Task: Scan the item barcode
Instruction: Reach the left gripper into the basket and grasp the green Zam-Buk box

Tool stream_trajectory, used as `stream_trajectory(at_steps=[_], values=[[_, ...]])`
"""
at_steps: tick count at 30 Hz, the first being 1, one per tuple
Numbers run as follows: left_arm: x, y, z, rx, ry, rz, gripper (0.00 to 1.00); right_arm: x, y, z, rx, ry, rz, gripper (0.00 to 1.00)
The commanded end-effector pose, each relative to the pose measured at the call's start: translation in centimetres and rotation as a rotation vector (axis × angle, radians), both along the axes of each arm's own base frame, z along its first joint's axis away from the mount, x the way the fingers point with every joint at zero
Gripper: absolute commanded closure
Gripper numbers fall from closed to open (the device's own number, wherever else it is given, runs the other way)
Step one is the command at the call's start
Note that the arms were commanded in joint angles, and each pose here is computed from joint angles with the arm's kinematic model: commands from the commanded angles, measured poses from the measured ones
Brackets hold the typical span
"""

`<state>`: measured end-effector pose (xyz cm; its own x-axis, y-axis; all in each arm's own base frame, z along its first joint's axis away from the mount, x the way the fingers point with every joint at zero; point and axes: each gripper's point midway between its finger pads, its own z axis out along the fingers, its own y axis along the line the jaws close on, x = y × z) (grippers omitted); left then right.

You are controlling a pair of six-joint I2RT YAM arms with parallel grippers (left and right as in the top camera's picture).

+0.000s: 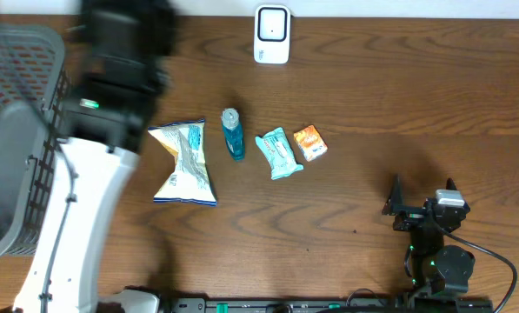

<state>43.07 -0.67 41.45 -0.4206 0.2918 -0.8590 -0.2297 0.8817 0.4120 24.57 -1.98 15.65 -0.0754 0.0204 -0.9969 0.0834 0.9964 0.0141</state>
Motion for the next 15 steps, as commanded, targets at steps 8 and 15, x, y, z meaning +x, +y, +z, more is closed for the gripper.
stream_trajectory(at_steps=[8,15], values=[[-12.7,24.8,-7.8,-0.534,0.082,0.717,0.02,0.0,-0.1,-0.1,0.007,0.003,-0.004,0.01],[-20.4,31.1,-14.4,-0.617,0.182,0.968,0.02,0.0,-0.1,-0.1,0.007,0.003,-0.004,0.01]])
